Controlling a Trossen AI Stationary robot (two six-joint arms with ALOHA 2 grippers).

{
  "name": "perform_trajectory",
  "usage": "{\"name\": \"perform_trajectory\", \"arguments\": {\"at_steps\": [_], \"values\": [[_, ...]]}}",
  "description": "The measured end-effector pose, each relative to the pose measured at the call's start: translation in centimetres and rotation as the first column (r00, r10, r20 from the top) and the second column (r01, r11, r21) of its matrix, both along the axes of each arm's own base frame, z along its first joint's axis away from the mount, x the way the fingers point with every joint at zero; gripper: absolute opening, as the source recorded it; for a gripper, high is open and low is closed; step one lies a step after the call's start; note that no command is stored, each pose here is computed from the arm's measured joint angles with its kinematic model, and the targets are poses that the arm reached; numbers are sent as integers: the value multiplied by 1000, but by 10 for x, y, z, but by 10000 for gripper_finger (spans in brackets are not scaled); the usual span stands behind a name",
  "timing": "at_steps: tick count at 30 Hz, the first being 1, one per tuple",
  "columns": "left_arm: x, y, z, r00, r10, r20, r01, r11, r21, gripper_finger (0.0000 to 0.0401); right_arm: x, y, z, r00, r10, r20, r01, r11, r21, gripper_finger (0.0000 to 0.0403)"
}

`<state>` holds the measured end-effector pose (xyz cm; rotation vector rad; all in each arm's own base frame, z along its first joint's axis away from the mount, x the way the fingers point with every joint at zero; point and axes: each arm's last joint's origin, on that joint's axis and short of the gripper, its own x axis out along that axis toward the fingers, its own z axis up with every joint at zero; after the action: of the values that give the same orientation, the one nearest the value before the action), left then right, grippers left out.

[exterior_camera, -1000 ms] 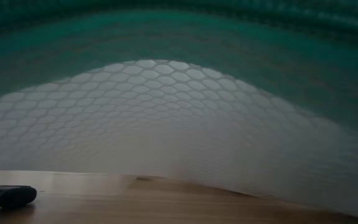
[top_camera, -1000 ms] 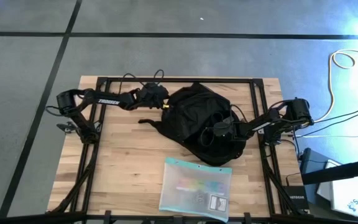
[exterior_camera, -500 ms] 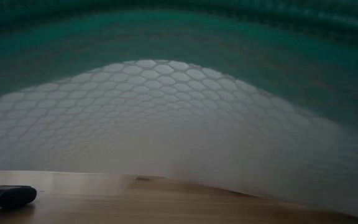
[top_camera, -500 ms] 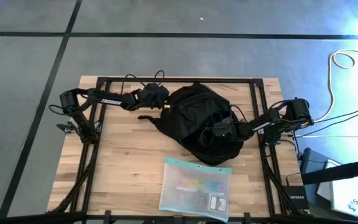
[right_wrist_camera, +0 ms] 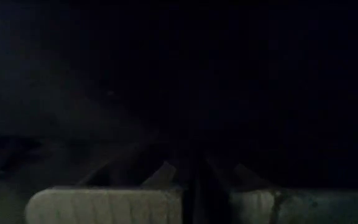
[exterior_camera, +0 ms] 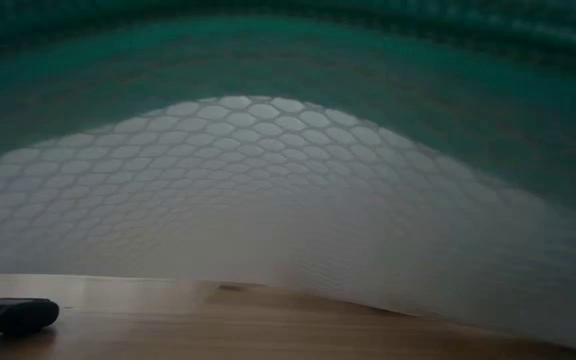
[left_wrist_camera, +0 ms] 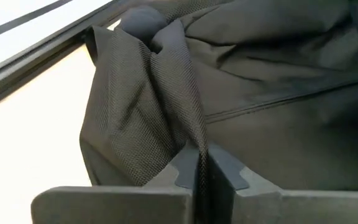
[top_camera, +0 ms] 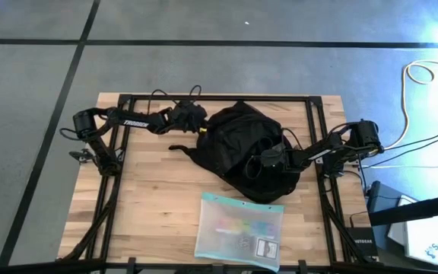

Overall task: Unpack backpack
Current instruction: Remove the black cellphone from the black backpack

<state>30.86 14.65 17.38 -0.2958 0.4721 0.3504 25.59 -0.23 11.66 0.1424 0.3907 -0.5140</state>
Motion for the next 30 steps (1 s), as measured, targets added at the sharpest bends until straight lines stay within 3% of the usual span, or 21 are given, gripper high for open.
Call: {"name": "perform_trajectory", "arguments": {"at_steps": [6,15,19,30], "values": [[5,14,22,998,30,57,-32,999,31,0,0,0,0,1000,13,-3,-13,1000,6,0],[12,25,88,989,16,145,-38,988,151,0,0,0,1,1000,-10,3,10,1000,-8,0],[15,26,111,992,11,129,-35,982,187,0,0,8,9,999,-4,34,7,997,-77,0],[8,16,195,968,-36,250,-39,956,291,0,-3,19,11,1000,-9,15,10,991,-133,0]]}}
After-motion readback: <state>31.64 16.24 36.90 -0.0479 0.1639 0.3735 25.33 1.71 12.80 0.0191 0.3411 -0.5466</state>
